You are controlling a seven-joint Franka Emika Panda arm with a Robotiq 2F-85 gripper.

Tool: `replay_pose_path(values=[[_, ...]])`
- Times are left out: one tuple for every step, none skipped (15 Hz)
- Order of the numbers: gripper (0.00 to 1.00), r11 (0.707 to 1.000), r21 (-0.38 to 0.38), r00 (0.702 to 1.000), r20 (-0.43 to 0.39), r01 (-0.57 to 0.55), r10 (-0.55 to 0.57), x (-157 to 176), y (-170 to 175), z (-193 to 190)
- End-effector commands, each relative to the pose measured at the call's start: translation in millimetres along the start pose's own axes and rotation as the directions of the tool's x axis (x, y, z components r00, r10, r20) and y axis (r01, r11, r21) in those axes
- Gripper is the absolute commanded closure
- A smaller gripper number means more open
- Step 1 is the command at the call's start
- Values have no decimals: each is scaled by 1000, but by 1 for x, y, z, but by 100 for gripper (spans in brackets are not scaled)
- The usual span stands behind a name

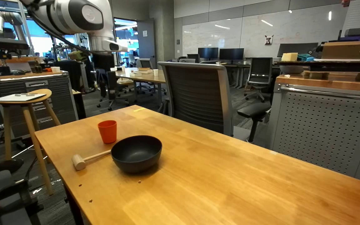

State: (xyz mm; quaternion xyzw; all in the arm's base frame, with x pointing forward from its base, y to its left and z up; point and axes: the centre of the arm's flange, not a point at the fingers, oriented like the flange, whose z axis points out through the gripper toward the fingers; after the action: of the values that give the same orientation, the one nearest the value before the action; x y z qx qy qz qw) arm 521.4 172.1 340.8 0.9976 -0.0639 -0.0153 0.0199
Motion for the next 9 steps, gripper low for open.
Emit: replay_pose_path(values=[[0,996,-27,996,-40,-80,79,28,-10,52],[0,995,-35,994,-39,-99,97,32,-7,65],[0,993,-43,993,-35,-114,113,34,-5,77],[0,991,-49,992,-19,-127,126,36,-3,87],[0,988,-57,990,-10,-141,141,38,1,97],[0,986,-56,987,14,-157,158,38,4,105],[0,984,-59,984,40,-169,172,38,4,114],[0,981,-56,980,69,-184,188,35,3,122],[0,980,-49,976,86,-195,198,33,1,128]])
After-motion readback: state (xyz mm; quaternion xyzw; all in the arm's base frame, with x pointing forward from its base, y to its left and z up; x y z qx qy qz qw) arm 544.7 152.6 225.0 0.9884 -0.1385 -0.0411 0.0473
